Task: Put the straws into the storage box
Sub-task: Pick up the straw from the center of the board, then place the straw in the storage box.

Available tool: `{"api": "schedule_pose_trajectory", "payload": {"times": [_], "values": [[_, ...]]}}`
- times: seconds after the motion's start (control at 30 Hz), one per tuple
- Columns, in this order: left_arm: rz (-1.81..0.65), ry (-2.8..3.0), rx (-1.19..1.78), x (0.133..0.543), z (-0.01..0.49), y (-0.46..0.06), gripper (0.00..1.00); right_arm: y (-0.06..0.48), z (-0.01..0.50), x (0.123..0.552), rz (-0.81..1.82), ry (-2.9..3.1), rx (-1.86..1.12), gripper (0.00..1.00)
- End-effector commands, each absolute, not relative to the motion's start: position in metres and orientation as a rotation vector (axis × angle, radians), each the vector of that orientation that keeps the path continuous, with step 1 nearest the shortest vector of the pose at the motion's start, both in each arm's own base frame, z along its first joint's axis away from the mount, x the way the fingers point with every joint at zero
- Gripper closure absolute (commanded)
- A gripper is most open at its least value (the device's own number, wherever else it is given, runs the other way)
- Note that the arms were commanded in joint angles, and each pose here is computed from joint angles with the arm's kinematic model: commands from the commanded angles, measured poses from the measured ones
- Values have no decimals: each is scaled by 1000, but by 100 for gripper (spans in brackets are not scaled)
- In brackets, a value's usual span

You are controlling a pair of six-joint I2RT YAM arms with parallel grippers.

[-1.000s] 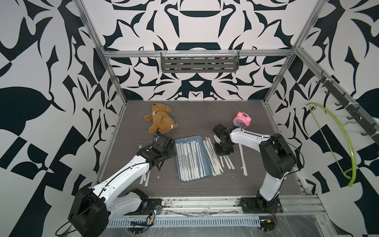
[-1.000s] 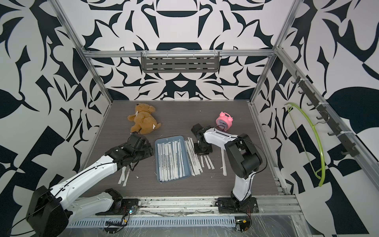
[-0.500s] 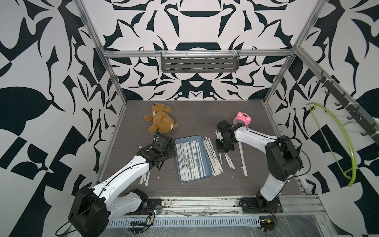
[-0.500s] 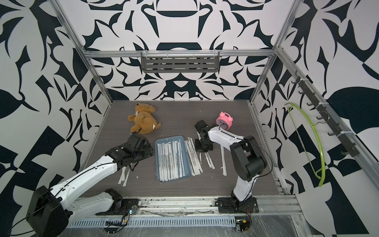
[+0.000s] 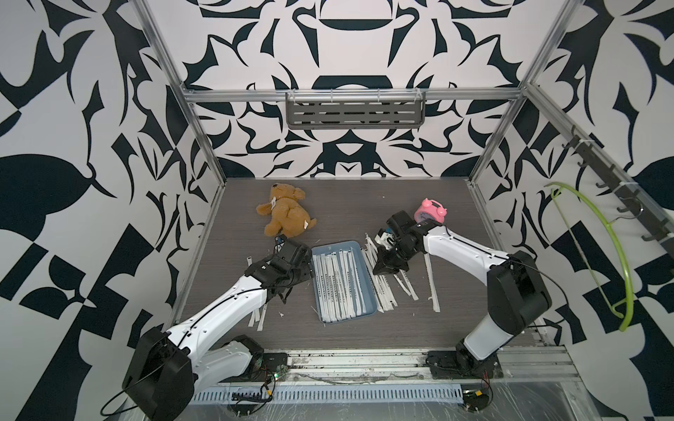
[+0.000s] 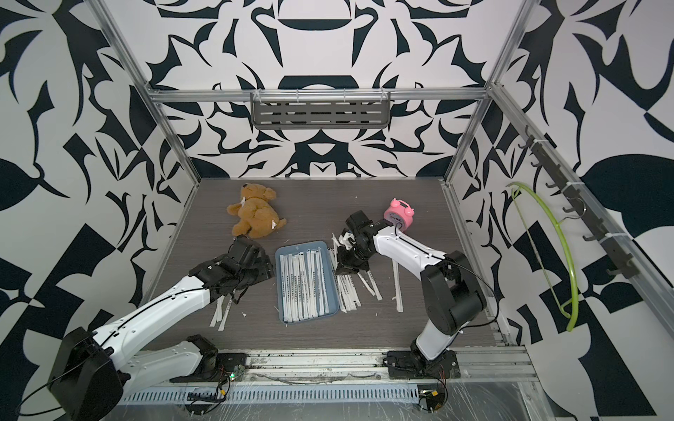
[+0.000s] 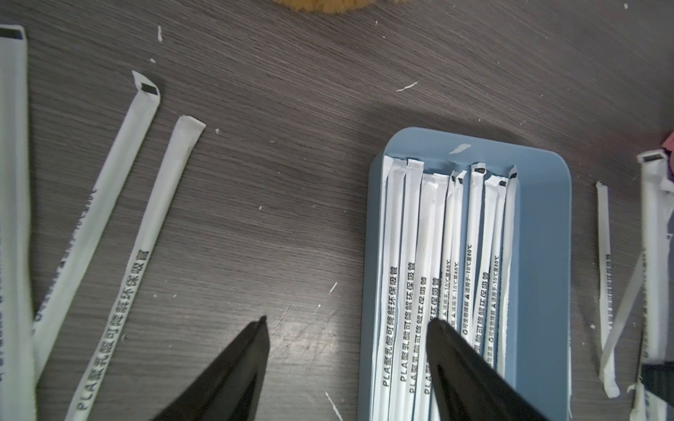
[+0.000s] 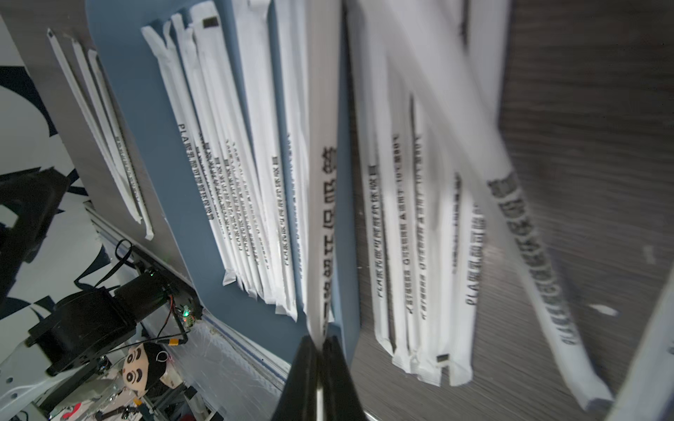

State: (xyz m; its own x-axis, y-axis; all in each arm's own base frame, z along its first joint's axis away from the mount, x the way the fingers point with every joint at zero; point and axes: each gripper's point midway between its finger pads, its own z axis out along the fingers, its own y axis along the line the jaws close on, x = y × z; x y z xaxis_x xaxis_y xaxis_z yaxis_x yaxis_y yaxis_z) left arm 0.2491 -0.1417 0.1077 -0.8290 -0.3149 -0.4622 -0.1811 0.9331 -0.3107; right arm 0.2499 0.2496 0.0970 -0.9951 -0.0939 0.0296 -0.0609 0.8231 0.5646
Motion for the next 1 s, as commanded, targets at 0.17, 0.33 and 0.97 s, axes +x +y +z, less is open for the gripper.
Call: {"api": "schedule_pose_trajectory", "payload": {"times": [0.17,0.33,0.97], "values": [[-344,2567,-361,245,107,-138,25,206,105,297,-645,-3187,-81,94],[-341,2556,-363,247,108,-137,25,274,117,288,-1324,-2766,-188,94],[-347,2565,-368,246,104,-139,25,220,125,333,-1582,-2652,-548,95]]}}
